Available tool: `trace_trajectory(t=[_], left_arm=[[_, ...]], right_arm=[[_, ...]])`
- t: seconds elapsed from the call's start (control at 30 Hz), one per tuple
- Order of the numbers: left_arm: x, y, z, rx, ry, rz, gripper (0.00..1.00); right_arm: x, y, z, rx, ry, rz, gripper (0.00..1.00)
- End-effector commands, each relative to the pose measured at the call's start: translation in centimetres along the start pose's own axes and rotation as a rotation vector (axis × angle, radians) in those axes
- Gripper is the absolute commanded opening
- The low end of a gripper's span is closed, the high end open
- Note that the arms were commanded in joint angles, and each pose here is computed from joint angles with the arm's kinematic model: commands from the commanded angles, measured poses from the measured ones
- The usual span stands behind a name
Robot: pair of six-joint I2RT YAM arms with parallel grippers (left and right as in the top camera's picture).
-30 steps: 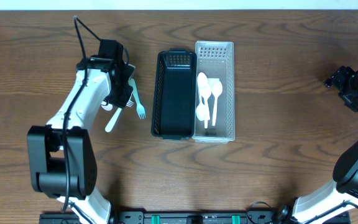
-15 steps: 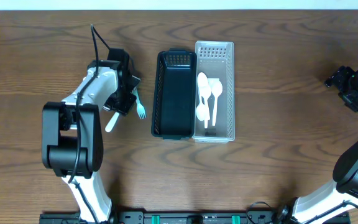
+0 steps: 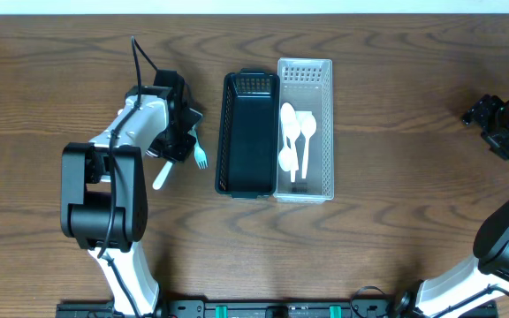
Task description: Pack container
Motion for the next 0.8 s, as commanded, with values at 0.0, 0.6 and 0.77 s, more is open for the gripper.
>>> trace_trajectory(t=[0.0, 0.6, 0.77], left_arm=[[-0.2, -0.5, 0.6, -0.003, 0.033, 0.033, 0.08], [18.9, -7.7, -1.4, 0.229, -0.359, 0.237, 0.06], [18.6, -12.0, -4.0, 0.237, -0.414, 0.284, 0.06]], right_arm=[[-0.4, 0.2, 0.2, -0.003, 0.016, 0.001, 0.77], [-0.4, 0.1, 0.3, -0.001, 0.021, 0.002, 0.78], [-0.4, 0.1, 0.3, -0.001, 0.020, 0.002, 0.78]])
Point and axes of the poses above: each gripper's point midway between its finger pads, its own x axis back along the fingers, its own y axis along the line the jaws close on, z = x × y, the point moved 5 cm from there along x, back along the fingers, and after that the axes turned 5 degrees about x, right-handed, at the moved point
